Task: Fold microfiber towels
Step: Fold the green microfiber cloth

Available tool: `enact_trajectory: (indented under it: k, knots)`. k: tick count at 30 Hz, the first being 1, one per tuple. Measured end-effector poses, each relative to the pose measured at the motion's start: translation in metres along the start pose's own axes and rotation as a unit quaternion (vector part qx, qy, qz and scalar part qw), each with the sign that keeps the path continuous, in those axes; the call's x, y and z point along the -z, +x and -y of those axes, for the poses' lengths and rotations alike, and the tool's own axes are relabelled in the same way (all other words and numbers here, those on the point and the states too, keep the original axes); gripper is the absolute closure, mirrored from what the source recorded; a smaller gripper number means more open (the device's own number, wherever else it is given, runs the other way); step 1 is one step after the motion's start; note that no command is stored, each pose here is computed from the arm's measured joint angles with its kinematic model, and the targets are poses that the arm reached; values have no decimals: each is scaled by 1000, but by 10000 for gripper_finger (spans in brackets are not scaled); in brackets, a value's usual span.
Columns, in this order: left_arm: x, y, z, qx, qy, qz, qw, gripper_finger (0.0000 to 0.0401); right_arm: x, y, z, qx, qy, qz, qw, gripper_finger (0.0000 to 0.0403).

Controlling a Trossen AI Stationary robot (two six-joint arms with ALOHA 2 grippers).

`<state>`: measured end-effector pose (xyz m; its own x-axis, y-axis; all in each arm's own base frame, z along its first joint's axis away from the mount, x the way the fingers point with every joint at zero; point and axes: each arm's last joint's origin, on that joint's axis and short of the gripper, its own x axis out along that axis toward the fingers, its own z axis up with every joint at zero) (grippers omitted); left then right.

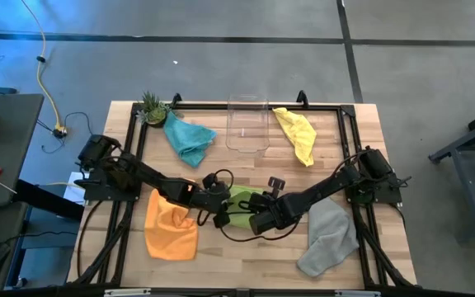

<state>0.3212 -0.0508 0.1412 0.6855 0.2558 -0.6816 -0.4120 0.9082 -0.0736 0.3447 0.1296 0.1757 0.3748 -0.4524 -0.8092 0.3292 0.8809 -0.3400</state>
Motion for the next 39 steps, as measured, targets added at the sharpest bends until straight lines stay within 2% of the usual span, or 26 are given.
enact_trajectory:
  k: [4,11,18,26,32,35,39]
  knots:
    - [-4,-13,4,4,5,10,1000,269,0,0,0,0,0,1,1000,400]
    - [-2,-31,8,-21,25,17,999,259,0,0,0,-1,0,1,1000,400]
    - [6,-36,16,-33,47,16,998,274,-1,0,1,0,-7,0,1000,400]
    - [12,-36,8,-71,52,-14,996,293,-1,1,1,-1,-8,-2,1000,400]
    - [10,-40,6,-71,67,-20,995,261,-3,3,3,-2,9,1,1000,398]
    - [11,-41,6,-70,74,-27,994,242,-5,4,5,0,16,5,1000,378]
    - [14,-44,6,-73,84,-31,993,235,-8,6,8,17,20,12,1000,322]
